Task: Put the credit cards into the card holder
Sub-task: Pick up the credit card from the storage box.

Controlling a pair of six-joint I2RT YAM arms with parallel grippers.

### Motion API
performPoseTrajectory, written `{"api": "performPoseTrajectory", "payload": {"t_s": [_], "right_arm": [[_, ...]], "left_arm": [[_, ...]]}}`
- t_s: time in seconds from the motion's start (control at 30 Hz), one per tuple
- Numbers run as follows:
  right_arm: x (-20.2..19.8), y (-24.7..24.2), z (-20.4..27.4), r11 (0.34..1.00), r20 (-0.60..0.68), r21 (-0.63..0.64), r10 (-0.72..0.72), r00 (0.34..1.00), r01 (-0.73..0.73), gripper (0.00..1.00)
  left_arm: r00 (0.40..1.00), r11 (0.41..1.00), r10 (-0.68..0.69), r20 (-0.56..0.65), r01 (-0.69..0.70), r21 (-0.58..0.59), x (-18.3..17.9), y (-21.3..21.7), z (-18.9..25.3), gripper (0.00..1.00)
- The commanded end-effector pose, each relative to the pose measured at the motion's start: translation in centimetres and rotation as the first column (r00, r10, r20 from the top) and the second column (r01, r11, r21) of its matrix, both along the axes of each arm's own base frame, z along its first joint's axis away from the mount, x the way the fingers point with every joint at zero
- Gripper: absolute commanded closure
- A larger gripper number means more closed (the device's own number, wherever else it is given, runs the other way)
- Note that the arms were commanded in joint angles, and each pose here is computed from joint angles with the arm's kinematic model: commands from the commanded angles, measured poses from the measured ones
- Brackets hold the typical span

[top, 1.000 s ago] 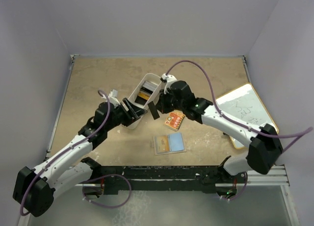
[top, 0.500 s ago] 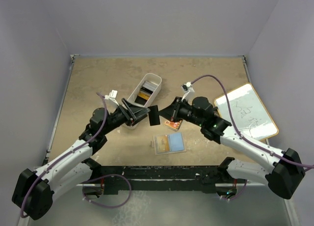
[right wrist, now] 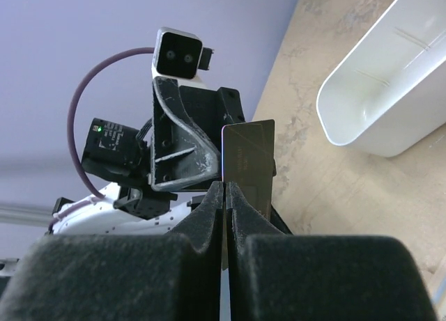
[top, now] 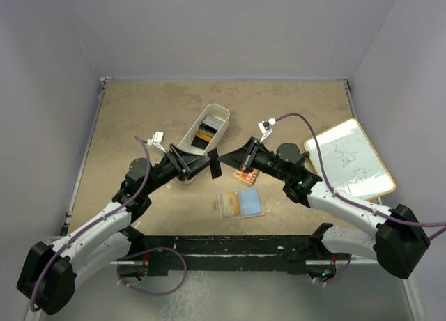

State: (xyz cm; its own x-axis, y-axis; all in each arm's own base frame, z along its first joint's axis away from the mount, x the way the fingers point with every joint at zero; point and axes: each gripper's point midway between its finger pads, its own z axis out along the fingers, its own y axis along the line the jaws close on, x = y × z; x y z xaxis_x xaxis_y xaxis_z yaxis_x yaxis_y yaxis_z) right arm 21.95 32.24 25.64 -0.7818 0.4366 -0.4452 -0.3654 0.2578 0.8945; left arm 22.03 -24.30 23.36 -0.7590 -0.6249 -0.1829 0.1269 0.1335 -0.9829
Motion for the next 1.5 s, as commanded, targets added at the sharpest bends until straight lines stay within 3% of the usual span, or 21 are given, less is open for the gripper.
{"api": "performPoseTrajectory", "payload": {"t_s": [0.0, 0.13, 0.37, 0.7, 1.1, 1.23, 1.37, 1.47], "right_arm": [[-0.4, -0.1, -0.3, 1.0, -0.028, 0.028, 0.008, 1.0, -0.007, 1.0], [0.2, -1.2, -0.9, 0.997, -0.014, -0.063, -0.053, 0.999, 0.052, 1.0], [-0.3, -2.3, -1.7, 0.993, -0.022, -0.084, -0.086, 0.996, 0.084, 1.0], [-1.0, -2.5, -1.1, 0.997, -0.036, -0.018, -0.073, 0.997, 0.072, 1.0], [-1.2, -1.2, -0.9, 0.997, -0.074, 0.075, -0.009, 0.997, 0.015, 1.0], [-1.2, -0.9, -1.8, 0.997, -0.104, 0.072, 0.001, 0.995, 0.006, 1.0], [-1.0, -1.0, -2.9, 0.999, -0.11, 0.033, -0.005, 0.994, 0.009, 1.0], [-0.6, -1.5, -4.5, 0.998, -0.118, -0.06, -0.021, 0.993, 0.014, 0.99]], "left_arm": [[0.993, 0.994, -0.046, 0.113, 0.057, -0.095, -1.1, -0.3, 3.9, 0.58], [0.995, 0.997, -0.033, 0.094, 0.039, -0.063, -0.9, -0.2, 3.1, 0.51], [0.999, 1.0, -0.011, 0.05, 0.012, -0.012, -0.5, 0.0, 1.5, 0.46], [0.999, 0.998, -0.031, 0.033, 0.033, -0.048, -0.8, -0.2, 1.1, 0.44], [0.997, 0.988, -0.07, 0.039, 0.074, -0.133, -1.7, -0.7, 1.2, 0.48], [0.996, 0.98, -0.083, 0.045, 0.09, -0.177, -2.0, -0.8, 1.8, 0.68], [0.997, 0.983, -0.068, 0.022, 0.071, -0.169, -1.9, -0.6, 0.9, 0.99], [0.999, 0.985, -0.05, 0.005, 0.05, -0.164, -1.7, -0.4, -0.1, 1.0]]}}
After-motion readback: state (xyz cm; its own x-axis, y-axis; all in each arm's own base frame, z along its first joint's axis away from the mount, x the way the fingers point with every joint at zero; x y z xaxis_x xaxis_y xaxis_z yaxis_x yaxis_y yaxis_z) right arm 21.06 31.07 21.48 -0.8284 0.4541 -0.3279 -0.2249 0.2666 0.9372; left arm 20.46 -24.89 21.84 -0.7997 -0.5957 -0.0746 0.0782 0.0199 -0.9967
